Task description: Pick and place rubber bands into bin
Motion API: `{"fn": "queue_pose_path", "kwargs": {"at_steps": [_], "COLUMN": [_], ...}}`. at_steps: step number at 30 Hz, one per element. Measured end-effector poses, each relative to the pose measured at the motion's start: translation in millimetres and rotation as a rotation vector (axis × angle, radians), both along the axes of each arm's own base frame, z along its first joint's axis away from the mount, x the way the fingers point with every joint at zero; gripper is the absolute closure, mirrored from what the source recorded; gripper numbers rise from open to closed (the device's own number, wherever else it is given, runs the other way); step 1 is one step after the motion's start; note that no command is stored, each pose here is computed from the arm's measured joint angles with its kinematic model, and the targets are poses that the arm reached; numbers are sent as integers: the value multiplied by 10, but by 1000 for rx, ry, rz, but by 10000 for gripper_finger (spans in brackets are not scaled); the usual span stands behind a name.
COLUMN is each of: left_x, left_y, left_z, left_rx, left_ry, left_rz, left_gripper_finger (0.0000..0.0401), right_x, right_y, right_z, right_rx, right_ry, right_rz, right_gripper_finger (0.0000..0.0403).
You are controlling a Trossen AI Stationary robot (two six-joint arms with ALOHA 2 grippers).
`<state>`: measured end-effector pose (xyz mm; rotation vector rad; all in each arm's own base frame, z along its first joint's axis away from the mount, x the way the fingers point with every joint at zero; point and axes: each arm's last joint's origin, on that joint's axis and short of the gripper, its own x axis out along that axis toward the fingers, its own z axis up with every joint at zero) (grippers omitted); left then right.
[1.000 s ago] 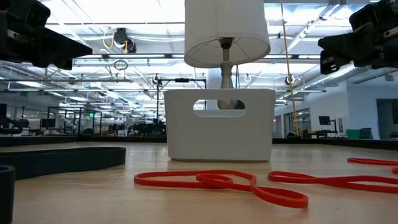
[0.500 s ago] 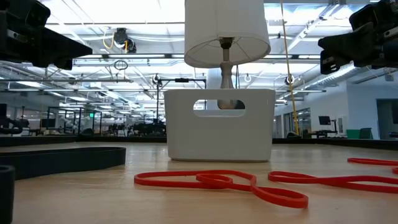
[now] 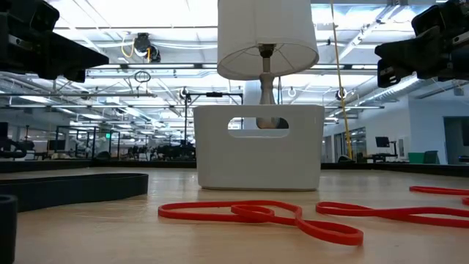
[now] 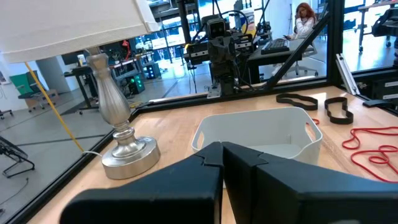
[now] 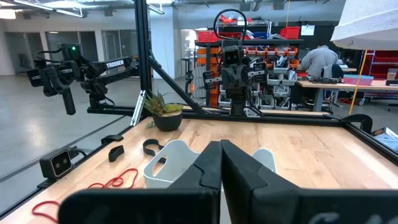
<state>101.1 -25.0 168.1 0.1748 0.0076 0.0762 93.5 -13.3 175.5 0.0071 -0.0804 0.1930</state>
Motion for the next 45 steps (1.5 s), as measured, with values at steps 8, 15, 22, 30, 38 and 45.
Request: {"fn": "queue_pose_path", "kwargs": {"at_steps": [8,15,22,30,38,45], "left_x": [0,0,0,0,0,0], "left_y": [0,0,0,0,0,0], "left_z": [0,0,0,0,0,0], "left_rx": [0,0,0,0,0,0], "left_ry": [0,0,0,0,0,0], "left_rz": [0,0,0,-1,0,0], "left_gripper_finger": [393,393,393,393,393,393], "right_x": [0,0,0,0,0,-3], "right_y": [0,0,0,0,0,1], "right_z": [0,0,0,0,2,31], "right_rx": [0,0,0,0,-67,-77], "right_ry": [0,0,0,0,-15,-45], "right_rz": [0,0,1,0,-5,-7], "right_gripper_finger": [403,403,403,403,403,403]}}
